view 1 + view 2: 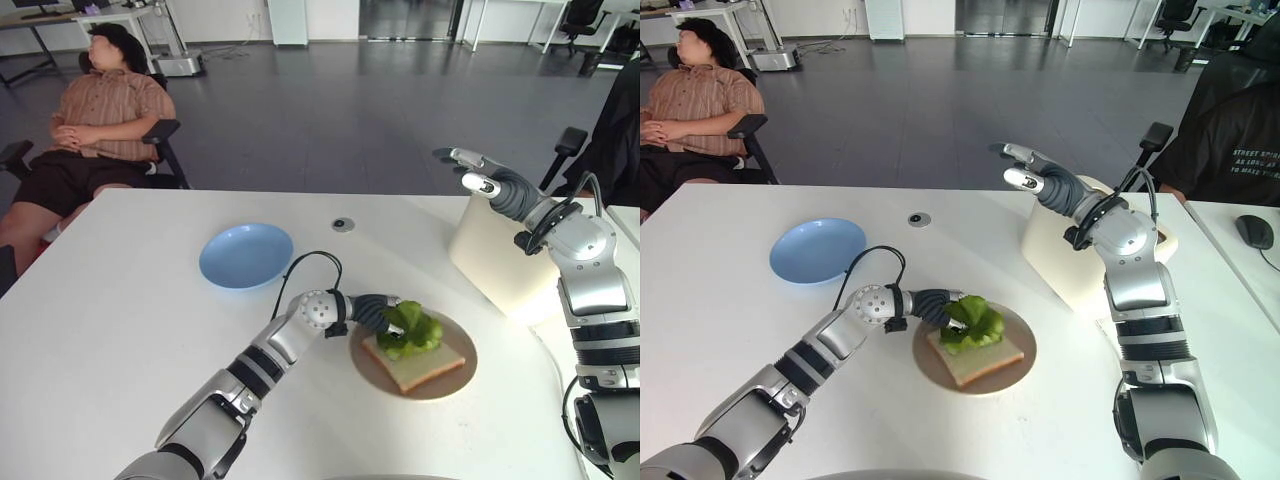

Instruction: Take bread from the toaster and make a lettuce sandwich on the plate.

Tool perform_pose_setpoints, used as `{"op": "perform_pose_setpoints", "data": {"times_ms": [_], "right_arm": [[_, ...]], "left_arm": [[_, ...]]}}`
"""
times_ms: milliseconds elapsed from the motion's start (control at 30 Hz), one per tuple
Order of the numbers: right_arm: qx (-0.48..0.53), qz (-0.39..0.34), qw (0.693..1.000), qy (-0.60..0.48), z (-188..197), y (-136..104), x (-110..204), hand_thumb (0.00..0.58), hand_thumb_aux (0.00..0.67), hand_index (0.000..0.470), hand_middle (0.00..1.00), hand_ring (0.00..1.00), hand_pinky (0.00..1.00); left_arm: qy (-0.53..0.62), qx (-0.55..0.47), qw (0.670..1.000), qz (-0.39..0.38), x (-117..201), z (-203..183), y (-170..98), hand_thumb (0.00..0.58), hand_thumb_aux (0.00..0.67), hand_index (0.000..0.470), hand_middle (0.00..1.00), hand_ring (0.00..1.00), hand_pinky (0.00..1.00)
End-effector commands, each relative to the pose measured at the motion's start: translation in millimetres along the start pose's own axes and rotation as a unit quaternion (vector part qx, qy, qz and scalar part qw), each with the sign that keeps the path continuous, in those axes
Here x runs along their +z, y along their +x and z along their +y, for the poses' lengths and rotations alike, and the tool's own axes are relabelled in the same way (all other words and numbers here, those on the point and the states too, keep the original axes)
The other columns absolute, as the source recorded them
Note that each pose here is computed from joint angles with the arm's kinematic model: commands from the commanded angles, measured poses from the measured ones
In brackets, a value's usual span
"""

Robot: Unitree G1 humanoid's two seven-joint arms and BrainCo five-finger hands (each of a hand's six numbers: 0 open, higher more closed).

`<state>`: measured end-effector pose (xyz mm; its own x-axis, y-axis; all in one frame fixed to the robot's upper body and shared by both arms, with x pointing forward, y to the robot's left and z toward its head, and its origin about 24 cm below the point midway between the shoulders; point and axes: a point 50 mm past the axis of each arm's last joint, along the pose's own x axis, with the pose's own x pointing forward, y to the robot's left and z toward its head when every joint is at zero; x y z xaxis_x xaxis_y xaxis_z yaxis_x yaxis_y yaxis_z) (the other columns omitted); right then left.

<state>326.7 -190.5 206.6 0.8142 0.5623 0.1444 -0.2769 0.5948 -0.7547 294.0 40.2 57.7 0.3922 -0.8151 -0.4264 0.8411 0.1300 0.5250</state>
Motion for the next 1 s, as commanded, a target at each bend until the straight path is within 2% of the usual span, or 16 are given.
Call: {"op": "perform_pose_setpoints", "data": {"times_ms": [33, 200, 400, 500, 600, 700, 733, 867, 1000], "right_arm": [[0.007, -0.013, 1.000, 0.005, 1.5, 1.6, 4.1, 0.000, 0.000, 0.000, 0.00, 0.00, 0.00], [0.002, -0.012, 1.000, 0.003, -1.7, 1.8, 3.0, 0.000, 0.000, 0.000, 0.00, 0.00, 0.00], [-0.007, -0.015, 1.000, -0.002, -5.3, 2.3, 3.8, 0.000, 0.000, 0.000, 0.00, 0.00, 0.00], [-0.051, -0.005, 0.997, -0.061, -19.3, -0.5, 4.4, 0.000, 0.000, 0.000, 0.00, 0.00, 0.00], [-0.112, 0.055, 0.968, -0.218, -40.5, -9.4, -4.0, 0.000, 0.000, 0.000, 0.00, 0.00, 0.00], [-0.118, 0.144, 0.903, -0.388, -57.8, -23.5, -21.4, 0.000, 0.000, 0.000, 0.00, 0.00, 0.00], [-0.109, 0.173, 0.886, -0.415, -60.7, -28.5, -29.1, 0.000, 0.000, 0.000, 0.00, 0.00, 0.00], [-0.053, 0.281, 0.843, -0.456, -63.6, -47.1, -60.0, 0.000, 0.000, 0.000, 0.00, 0.00, 0.00], [-0.009, 0.346, 0.837, -0.424, -57.6, -57.5, -79.5, 0.000, 0.000, 0.000, 0.00, 0.00, 0.00]], "left_arm": [[0.033, 0.012, 0.998, 0.053, -19.8, -0.8, -4.3, 0.000, 0.000, 0.000, 0.00, 0.00, 0.00], [0.061, 0.093, 0.994, 0.011, 2.4, 37.1, -24.0, 0.000, 0.000, 0.000, 0.00, 0.00, 0.00], [0.053, 0.164, 0.983, -0.057, 35.1, 65.2, -47.4, 0.000, 0.000, 0.000, 0.00, 0.00, 0.00], [0.034, 0.217, 0.970, -0.104, 54.1, 82.4, -64.0, 0.000, 0.000, 0.000, 0.00, 0.00, 0.00], [0.042, 0.273, 0.956, -0.097, 53.0, 98.1, -81.2, 0.000, 0.000, 0.000, 0.00, 0.00, 0.00], [0.082, 0.311, 0.946, -0.030, 31.5, 106.7, -96.2, 0.000, 0.000, 0.000, 0.00, 0.00, 0.00], [0.100, 0.319, 0.942, -0.005, 24.1, 107.8, -100.2, 0.000, 0.000, 0.000, 0.00, 0.00, 0.00], [0.151, 0.336, 0.928, 0.063, 0.9, 110.0, -112.4, 0.000, 0.000, 0.000, 0.00, 0.00, 0.00], [0.153, 0.342, 0.925, 0.070, -4.5, 110.3, -117.2, 0.000, 0.000, 0.000, 0.00, 0.00, 0.00]]}}
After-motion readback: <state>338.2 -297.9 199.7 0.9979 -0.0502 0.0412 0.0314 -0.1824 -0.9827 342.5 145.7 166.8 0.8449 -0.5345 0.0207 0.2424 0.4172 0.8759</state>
